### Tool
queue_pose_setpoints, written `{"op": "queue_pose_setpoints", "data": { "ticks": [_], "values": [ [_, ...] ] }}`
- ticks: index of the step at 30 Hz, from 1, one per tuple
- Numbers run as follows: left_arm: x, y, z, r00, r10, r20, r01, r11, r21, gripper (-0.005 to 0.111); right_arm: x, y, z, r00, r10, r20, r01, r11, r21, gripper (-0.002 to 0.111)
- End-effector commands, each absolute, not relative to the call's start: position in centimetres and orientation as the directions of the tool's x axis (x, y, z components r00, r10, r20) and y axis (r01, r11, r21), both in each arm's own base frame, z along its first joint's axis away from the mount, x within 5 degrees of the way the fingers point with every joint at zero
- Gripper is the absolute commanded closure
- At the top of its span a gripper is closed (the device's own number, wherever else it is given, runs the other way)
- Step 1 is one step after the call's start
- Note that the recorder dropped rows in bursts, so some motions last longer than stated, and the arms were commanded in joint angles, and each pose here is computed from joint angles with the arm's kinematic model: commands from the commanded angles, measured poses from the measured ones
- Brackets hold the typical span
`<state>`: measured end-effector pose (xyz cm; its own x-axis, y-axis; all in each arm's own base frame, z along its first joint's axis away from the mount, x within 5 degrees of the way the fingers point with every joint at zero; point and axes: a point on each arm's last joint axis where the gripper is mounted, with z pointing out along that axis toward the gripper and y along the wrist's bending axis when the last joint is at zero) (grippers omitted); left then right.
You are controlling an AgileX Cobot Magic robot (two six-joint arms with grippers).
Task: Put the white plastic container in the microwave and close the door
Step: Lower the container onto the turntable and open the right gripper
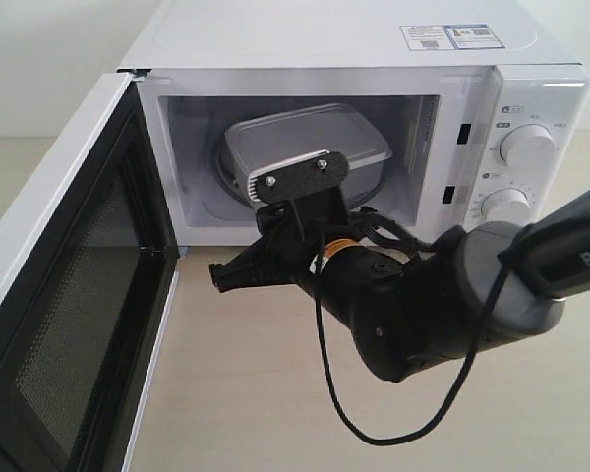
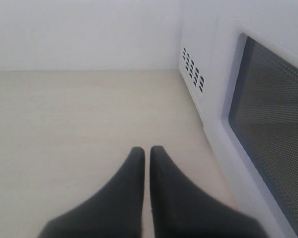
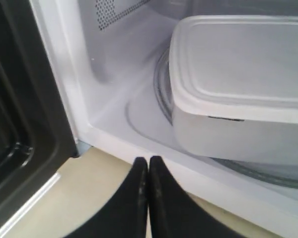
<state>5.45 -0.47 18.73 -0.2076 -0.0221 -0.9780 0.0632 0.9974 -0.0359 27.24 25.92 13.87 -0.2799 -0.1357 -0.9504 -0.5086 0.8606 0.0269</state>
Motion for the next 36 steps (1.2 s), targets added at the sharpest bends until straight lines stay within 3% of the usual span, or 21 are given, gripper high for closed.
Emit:
{"op": "queue_pose_setpoints", "data": {
  "ticks": [1, 21, 29, 36],
  "values": [
    [5.4, -0.5, 18.7, -0.208, -0.025, -0.978, 0.063, 0.997, -0.039, 0.102, 28.6, 25.1, 13.2, -0.258, -0.107, -0.96, -0.461, 0.887, 0.025, 0.108],
    [5.4, -0.5, 18.7, -0.208, -0.025, -0.978, 0.063, 0.997, -0.039, 0.102, 34.1, 26.5, 12.7, -0.34, -0.038, -0.94, -0.377, 0.921, 0.099, 0.108],
    [5.4, -0.5, 18.7, -0.208, -0.025, -0.978, 0.063, 0.997, -0.039, 0.102, 33.0, 26.3, 14.5, -0.353, -0.039, -0.935, -0.396, 0.912, 0.111, 0.108],
    [5.4, -0.5, 18.7, -0.208, -0.025, -0.978, 0.063, 0.997, -0.039, 0.102, 28.2, 25.2, 16.3, -0.312, -0.093, -0.945, -0.459, 0.886, 0.065, 0.108]
  ]
}}
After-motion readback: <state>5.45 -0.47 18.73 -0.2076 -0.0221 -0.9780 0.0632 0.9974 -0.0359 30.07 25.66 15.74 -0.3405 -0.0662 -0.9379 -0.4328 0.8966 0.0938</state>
